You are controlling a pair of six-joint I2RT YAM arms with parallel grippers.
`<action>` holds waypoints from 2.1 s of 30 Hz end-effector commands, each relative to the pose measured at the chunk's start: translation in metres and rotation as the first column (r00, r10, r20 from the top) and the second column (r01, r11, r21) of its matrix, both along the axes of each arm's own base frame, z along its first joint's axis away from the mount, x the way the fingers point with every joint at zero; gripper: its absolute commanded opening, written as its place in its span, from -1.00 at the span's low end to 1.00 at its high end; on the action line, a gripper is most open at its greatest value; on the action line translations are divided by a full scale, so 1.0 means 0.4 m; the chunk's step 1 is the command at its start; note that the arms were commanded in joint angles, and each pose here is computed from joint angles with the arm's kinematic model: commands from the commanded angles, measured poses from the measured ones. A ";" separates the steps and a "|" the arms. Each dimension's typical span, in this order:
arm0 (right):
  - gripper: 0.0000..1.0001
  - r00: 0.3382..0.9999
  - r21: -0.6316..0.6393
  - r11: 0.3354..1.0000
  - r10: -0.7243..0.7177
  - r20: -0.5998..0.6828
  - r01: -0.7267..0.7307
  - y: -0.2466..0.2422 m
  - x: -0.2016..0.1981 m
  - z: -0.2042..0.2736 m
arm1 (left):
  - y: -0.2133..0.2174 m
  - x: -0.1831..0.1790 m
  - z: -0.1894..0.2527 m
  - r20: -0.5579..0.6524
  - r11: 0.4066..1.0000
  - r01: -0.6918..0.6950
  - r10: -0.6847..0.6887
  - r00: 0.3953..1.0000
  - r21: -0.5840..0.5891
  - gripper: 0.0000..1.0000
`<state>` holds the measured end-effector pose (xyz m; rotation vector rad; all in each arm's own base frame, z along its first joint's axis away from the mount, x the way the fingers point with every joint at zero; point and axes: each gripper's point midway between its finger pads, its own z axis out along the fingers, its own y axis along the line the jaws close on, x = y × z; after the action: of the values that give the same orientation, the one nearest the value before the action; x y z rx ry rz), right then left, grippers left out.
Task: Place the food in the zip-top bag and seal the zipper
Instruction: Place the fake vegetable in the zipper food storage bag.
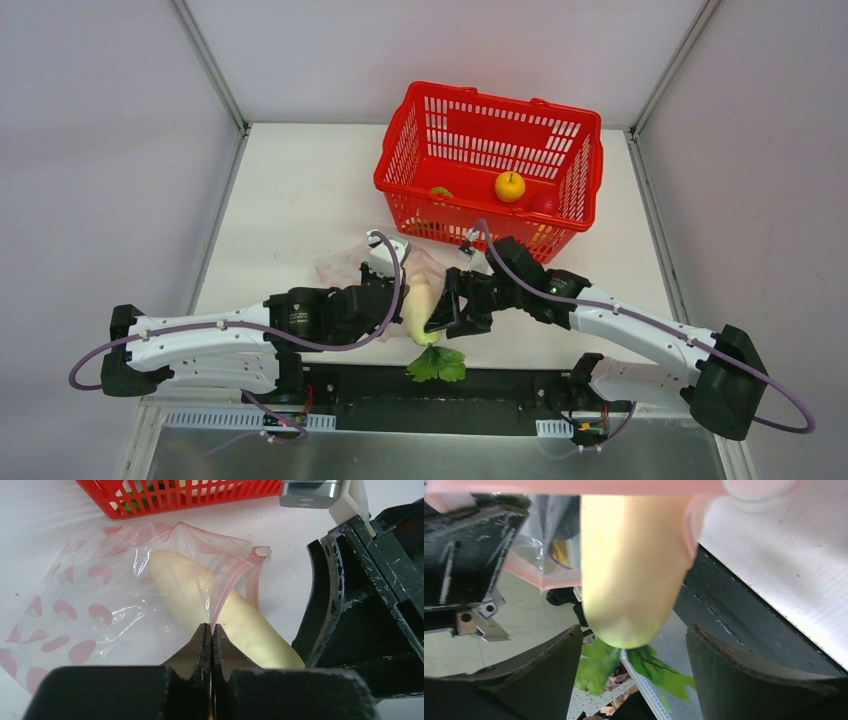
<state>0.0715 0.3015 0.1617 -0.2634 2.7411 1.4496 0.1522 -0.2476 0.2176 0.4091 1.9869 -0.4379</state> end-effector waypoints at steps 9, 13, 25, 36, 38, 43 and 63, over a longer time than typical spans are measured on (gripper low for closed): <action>0.63 1.000 0.133 0.991 0.002 -0.028 0.002 0.052 -0.026 0.029 | -0.002 0.018 0.049 0.018 0.992 -0.072 0.074 0.997 -0.100 -1.00; 0.05 0.999 0.137 0.990 -0.031 -0.014 0.032 0.051 -0.015 0.039 | -0.002 0.016 0.041 0.013 0.994 -0.068 0.070 0.997 -0.089 -1.00; -0.32 0.988 0.172 0.982 -0.100 0.121 0.078 0.079 0.056 0.128 | -0.055 -0.017 0.008 -0.053 0.997 0.023 -0.027 0.998 -0.079 -1.00; -0.24 0.975 0.120 0.988 -0.114 0.191 0.092 0.118 0.115 0.070 | -0.060 -0.026 0.043 -0.117 0.956 -0.050 0.017 0.993 -0.289 -1.00; -0.24 0.971 0.167 0.982 -0.121 0.205 0.087 0.129 0.118 0.080 | -0.059 -0.032 0.065 -0.112 0.937 -0.036 -0.003 0.994 -0.349 -1.00; -0.19 0.958 0.216 0.973 -0.141 0.251 0.087 0.163 0.150 0.108 | -0.069 -0.053 0.115 -0.123 0.909 0.004 -0.061 0.990 -0.416 -1.00; 0.31 0.895 0.250 0.958 0.015 0.446 -0.141 0.099 0.074 0.316 | 0.231 0.006 0.142 -0.004 0.943 -0.217 0.224 0.975 -0.254 -1.00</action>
<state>0.1083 0.3567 0.2346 -0.4976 2.3181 1.5477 0.1542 -0.1737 0.2634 -0.0508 1.8799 -0.6492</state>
